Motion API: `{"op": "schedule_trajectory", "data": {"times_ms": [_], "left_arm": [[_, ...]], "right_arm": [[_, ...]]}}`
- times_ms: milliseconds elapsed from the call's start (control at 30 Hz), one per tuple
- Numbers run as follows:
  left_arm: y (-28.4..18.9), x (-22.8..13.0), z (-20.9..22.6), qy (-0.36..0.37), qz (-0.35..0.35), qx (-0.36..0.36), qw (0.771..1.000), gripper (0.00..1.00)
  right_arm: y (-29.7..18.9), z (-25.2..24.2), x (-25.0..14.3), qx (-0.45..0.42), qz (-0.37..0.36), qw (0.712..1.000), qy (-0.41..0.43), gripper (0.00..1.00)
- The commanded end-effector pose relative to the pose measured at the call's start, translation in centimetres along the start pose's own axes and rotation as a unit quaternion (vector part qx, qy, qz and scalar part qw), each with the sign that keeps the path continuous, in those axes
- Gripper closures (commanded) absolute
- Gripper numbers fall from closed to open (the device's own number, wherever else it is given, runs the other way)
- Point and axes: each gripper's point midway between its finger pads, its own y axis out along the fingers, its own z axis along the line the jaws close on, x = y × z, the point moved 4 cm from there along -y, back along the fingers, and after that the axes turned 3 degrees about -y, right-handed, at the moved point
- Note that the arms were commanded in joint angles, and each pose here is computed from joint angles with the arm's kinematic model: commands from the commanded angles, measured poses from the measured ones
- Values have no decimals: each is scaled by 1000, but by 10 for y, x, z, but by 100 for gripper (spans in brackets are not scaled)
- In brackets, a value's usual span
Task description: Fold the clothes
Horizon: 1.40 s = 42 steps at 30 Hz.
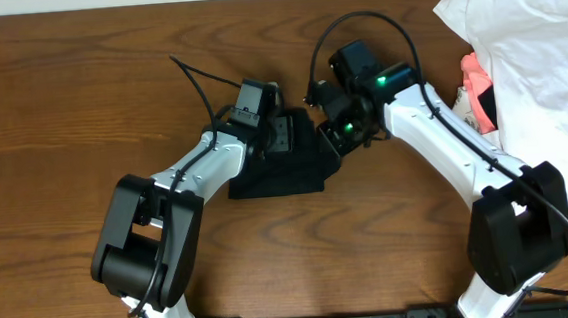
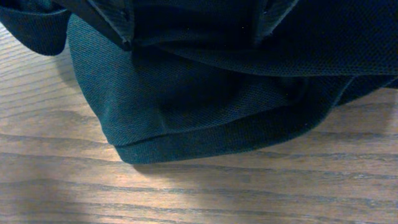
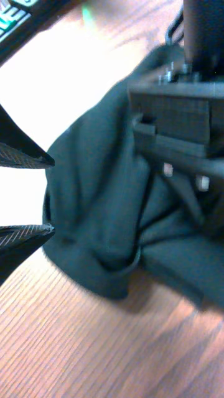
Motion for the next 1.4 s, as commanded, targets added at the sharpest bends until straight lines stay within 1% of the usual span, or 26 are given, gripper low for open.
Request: {"op": "schedule_trajectory", "data": {"times_ms": [0,200,533,800,900,1100,1367], "left_arm": [[20,-22,20,-6,38,34,999,39],[20,-23,21,-7,41,36,998,39],[18,-17,33,-22,37,42,998,39],[16,-13,42,-32,33,47,998,39],[16,-12,45,-36,32,48,998,39],[16,-12,45,-36,32,48,998,39],[16,-14,46,-37,37,48,997,39]], "right_arm": [[12,24,1,28,8,999,-36,72],[22,43,7,31,-5,998,-60,72],[44,39,-2,31,-12,998,-61,72],[72,31,-19,31,-20,999,-39,73],[83,29,-28,35,-21,999,-20,71],[99,33,-53,54,0,998,8,68],[99,33,-45,55,-19,998,2,67]]}}
